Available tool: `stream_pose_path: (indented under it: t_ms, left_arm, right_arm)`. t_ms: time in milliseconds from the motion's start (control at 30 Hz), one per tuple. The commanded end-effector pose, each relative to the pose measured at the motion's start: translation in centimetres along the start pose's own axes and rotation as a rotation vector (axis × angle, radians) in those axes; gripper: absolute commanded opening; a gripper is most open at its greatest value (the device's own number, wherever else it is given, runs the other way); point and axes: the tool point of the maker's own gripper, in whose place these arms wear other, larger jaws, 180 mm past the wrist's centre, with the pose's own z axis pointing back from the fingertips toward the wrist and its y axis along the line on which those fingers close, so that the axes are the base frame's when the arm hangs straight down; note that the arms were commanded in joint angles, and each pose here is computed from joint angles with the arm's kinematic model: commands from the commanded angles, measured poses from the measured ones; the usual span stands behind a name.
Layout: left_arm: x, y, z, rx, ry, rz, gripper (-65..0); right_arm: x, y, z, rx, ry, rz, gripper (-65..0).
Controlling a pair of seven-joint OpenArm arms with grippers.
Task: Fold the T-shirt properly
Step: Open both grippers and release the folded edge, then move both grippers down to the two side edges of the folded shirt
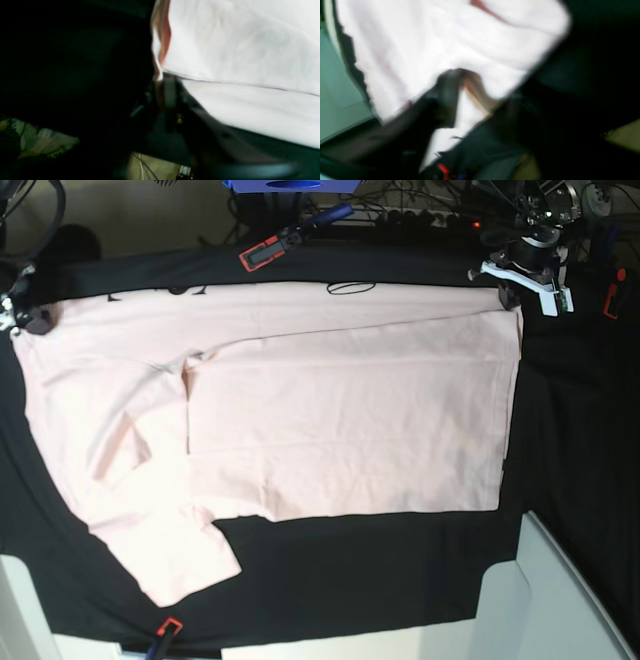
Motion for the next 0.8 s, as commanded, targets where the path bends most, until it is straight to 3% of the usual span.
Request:
stream_pose_path:
  t_ms: [0,67,200,300,433,533,667,767]
  left_arm:
    - [1.2,1.8,0.5,0.049,-0.04,-0.001,-46.7]
    - [1.4,2.8,0.8,0.079,-0.05,0.015,-43.5]
    - [1.9,5.4,1.7,0.146,-0.069,0.034,-43.3]
    - [3.3,7.2,2.8,0.198,-0.11,0.034,-43.2]
    - [6.2,8.0,4.0,0.23,-0.182,-0.003,-42.5]
    - [8.4,6.8,4.1,0.207,-0.222,-0.044,-42.5]
    - [10.8,3.9,1.5,0.128,-0.152,-0.093,-42.5]
    - [13.0,1.5,-0.3,0.071,-0.151,-0.113,-42.5]
  right_arm:
    - [0.1,-1.3,0.7,-0.042,-0.009,-0.024,-27.0]
    - [-0.1,-1.9,1.3,-0.031,-0.034,-0.082,-28.1]
    - [1.0,-2.0,3.2,-0.041,-0.109,-0.113,-32.5]
    - [2.7,-0.8,4.8,-0.041,-0.176,-0.084,-32.5]
    - [4.9,2.0,6.6,-0.02,-0.248,0.026,-32.5]
    - [6.8,5.3,6.1,0.014,-0.248,0.126,-32.4]
    - [8.4,10.8,3.1,0.053,-0.165,0.305,-32.4]
    - [9.4,14.5,0.1,0.031,-0.116,0.445,-32.4]
